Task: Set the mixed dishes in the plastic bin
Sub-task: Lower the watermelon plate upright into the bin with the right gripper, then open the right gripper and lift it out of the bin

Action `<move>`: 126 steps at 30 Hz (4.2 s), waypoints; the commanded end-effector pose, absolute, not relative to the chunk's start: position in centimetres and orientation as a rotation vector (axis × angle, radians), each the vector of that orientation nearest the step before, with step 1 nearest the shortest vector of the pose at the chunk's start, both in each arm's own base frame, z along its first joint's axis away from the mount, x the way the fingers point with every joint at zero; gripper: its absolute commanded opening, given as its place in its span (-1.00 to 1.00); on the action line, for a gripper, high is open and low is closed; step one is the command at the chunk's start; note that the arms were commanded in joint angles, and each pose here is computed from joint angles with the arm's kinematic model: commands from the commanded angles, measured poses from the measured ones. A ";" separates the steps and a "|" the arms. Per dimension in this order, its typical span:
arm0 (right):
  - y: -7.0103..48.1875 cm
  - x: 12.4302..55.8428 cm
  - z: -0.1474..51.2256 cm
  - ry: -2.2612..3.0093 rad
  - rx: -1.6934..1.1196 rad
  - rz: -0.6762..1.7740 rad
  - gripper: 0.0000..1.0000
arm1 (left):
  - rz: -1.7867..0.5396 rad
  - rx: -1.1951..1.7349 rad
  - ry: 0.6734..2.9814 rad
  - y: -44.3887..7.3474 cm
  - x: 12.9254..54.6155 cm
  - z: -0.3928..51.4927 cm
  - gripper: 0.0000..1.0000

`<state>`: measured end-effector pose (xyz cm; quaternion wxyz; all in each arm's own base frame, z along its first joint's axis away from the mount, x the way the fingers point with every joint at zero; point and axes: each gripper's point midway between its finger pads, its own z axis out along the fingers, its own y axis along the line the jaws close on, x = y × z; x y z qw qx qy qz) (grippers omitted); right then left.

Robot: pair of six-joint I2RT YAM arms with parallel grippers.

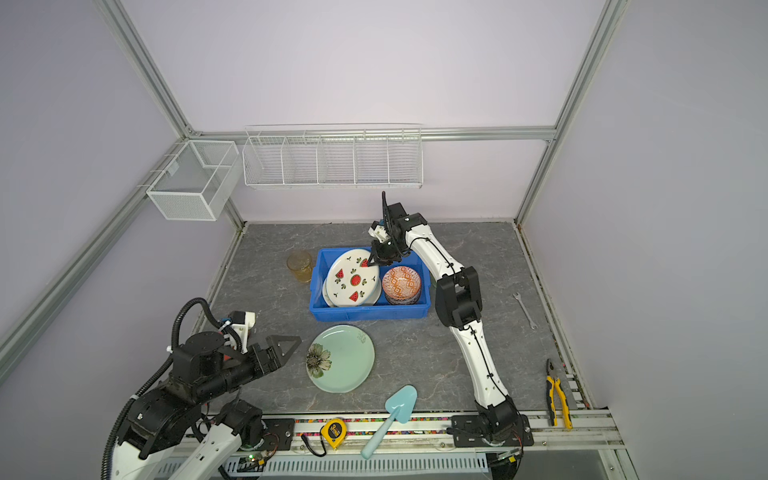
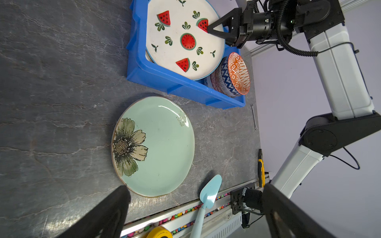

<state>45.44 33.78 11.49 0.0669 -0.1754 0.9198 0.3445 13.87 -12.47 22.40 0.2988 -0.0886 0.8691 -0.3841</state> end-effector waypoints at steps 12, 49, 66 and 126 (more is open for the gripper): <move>34.6 45.7 11.5 2.724 -0.603 1.091 -0.82 | -1.004 -0.164 2.339 -13.3 14.6 21.6 1.00; 33.6 45.3 7.7 2.737 -0.671 1.171 -0.49 | -1.041 -0.133 2.362 -14.9 16.4 21.3 1.00; 33.3 45.3 6.1 2.759 -0.681 1.147 -0.24 | -1.039 -0.128 2.374 -15.2 16.7 20.8 1.00; 24.3 35.8 25.1 2.497 -0.653 0.730 0.04 | -0.666 -0.251 2.542 -13.0 20.6 17.6 1.00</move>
